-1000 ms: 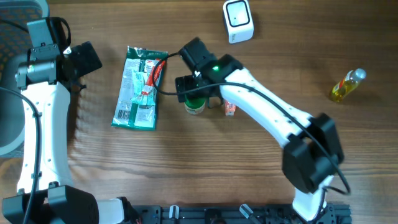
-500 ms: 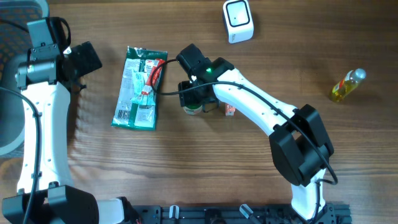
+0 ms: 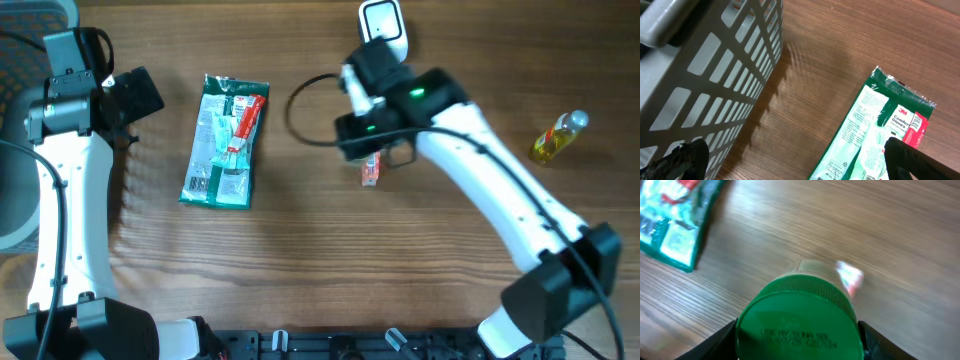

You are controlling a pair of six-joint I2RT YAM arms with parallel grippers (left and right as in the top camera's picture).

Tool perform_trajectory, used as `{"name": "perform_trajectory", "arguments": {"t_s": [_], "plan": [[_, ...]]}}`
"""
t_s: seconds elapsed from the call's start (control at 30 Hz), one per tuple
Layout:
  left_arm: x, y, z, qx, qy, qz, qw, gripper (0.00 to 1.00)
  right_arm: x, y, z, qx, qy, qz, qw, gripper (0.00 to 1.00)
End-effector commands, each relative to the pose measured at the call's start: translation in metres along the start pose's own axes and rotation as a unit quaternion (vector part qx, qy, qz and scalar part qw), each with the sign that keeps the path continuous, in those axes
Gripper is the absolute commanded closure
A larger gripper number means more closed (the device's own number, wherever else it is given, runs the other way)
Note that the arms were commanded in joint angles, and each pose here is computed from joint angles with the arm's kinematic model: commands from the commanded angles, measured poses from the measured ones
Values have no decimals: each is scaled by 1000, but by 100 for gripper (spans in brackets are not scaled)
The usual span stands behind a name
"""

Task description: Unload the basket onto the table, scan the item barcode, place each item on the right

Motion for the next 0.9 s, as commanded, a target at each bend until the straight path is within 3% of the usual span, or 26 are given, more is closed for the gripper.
{"name": "perform_trajectory", "arguments": {"t_s": [0.0,0.2,0.3,0.4,0.43,0.5,0.53,0.6,0.73,0.87], "plan": [[7,7,3,11,1,-15,1000,0,18,-6,-44,-11,-32,-9,999,33],[7,7,3,11,1,-15,1000,0,-15,-44,-95,-81,-46,42,995,33],[7,7,3,11,1,-15,1000,0,-43,-65,-99,-57,-41,66,995,33],[7,7,3,11,1,-15,1000,0,-58,-79,-97,44,-29,84,995,18],[7,7,3,11,1,-15,1000,0,-58,-79,-99,66,-33,86,994,0],[7,7,3,11,1,-15,1000,0,-58,-74,-104,69,-55,75,993,0],[7,7,3,11,1,-15,1000,0,-57,-71,-108,51,-76,69,993,0],[7,7,3,11,1,-15,1000,0,-53,-68,-111,-77,-100,58,990,0],[7,7,3,11,1,-15,1000,0,-51,-69,-102,-272,-71,51,958,0],[7,7,3,11,1,-15,1000,0,-43,-64,-103,-332,-73,29,940,0]]}}
Point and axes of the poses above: each gripper's point midway between its finger pads, its own x axis back along the fingers, its own z axis along the line the jaws close on, y = z × x, the point moved 7 cm from there along x, back along the fingers, and after that the axes turned 11 degrees about x, right-handed, at the moved point
